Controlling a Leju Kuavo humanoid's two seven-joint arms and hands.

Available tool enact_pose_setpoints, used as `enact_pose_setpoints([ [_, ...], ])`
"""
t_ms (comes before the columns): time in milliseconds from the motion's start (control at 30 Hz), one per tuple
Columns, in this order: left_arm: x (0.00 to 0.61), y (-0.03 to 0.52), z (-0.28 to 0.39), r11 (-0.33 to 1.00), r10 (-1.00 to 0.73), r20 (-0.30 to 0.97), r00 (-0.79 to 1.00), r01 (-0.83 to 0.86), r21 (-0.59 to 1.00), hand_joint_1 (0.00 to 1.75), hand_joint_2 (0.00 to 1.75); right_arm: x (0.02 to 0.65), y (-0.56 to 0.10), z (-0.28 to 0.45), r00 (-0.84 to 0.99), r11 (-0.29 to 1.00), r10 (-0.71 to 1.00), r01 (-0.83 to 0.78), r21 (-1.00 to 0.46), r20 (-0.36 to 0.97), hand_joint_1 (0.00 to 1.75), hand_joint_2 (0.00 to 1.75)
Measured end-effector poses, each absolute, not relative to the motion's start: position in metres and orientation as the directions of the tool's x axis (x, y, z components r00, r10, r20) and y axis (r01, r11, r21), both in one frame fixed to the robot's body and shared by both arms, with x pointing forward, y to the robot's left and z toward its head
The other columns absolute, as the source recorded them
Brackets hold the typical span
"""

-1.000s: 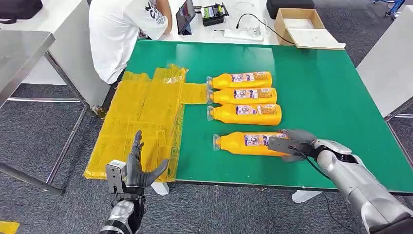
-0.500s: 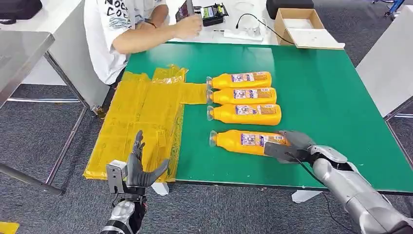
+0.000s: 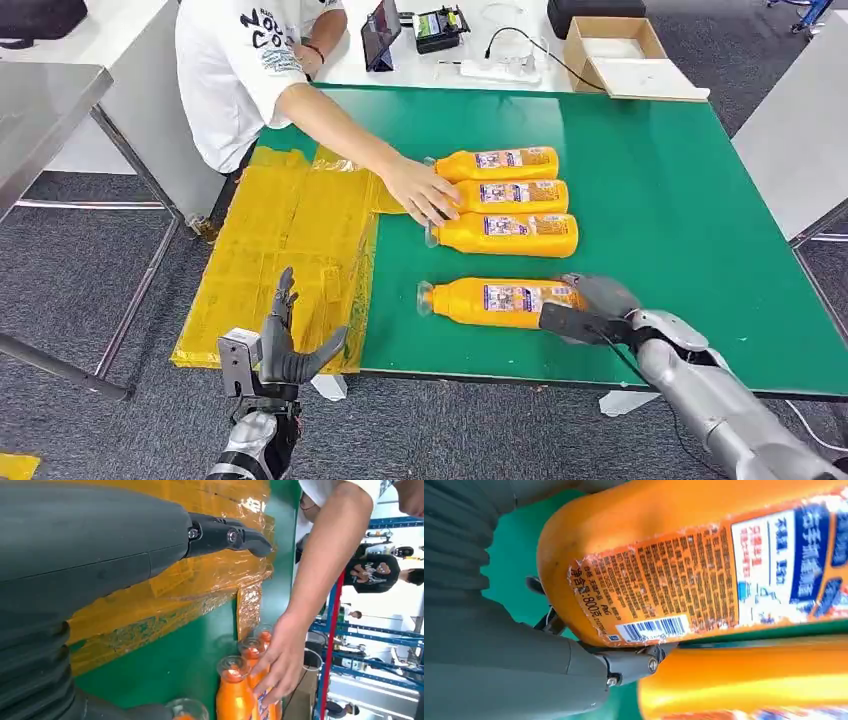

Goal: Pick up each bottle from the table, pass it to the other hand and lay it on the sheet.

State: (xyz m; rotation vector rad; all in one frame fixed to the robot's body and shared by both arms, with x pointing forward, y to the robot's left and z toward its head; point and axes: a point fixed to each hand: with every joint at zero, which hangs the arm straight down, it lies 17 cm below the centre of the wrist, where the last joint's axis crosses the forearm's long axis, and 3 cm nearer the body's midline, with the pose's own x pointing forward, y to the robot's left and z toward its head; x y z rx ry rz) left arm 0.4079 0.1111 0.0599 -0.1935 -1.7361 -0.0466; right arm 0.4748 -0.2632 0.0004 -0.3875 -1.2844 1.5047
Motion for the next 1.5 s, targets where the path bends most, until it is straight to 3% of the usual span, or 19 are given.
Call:
enact_pose_setpoints([
  [167, 0.411, 0.116, 0.065, 0.986, 0.122, 0.979, -0.162, 0.135, -0.100, 0.00, 1.75, 0.445, -0.196, 0.053, -0.500, 0.424, 0.671, -0.347, -0.837, 0.547, 1.75, 1.75],
  [300, 0.414, 0.124, 0.073, 0.981, 0.178, 0.970, -0.164, 0.111, -0.161, 0.00, 1.75, 0.434, -0.169, 0.130, -0.577, 0.695, 0.514, -0.153, -0.703, 0.634, 1.75, 1.75],
  [467, 0.415, 0.134, 0.083, 0.968, 0.244, 0.954, -0.172, 0.092, -0.231, 0.00, 1.75, 0.421, -0.180, 0.173, -0.593, 0.843, 0.417, -0.031, -0.537, 0.689, 1.75, 1.75],
  [700, 0.415, 0.150, 0.100, 0.958, 0.286, 0.934, -0.214, 0.055, -0.280, 0.00, 1.75, 0.410, -0.196, 0.191, -0.587, 0.903, 0.376, 0.060, -0.425, 0.717, 1.75, 1.75],
  [833, 0.414, 0.145, 0.115, 0.912, 0.409, 0.890, -0.201, 0.130, -0.389, 0.00, 1.75, 0.403, -0.195, 0.189, -0.583, 0.921, 0.346, 0.060, -0.386, 0.736, 1.75, 1.75],
  [1100, 0.404, 0.103, 0.157, 0.779, 0.581, 0.800, -0.149, 0.387, -0.493, 0.00, 1.75, 0.397, -0.143, 0.159, -0.533, 0.969, 0.139, -0.102, -0.226, 0.835, 1.75, 1.75],
  [1500, 0.392, 0.073, 0.172, 0.726, 0.591, 0.799, -0.113, 0.508, -0.465, 0.00, 1.75, 0.397, -0.070, 0.126, -0.415, 0.962, -0.008, -0.253, -0.107, 0.910, 1.75, 1.75],
])
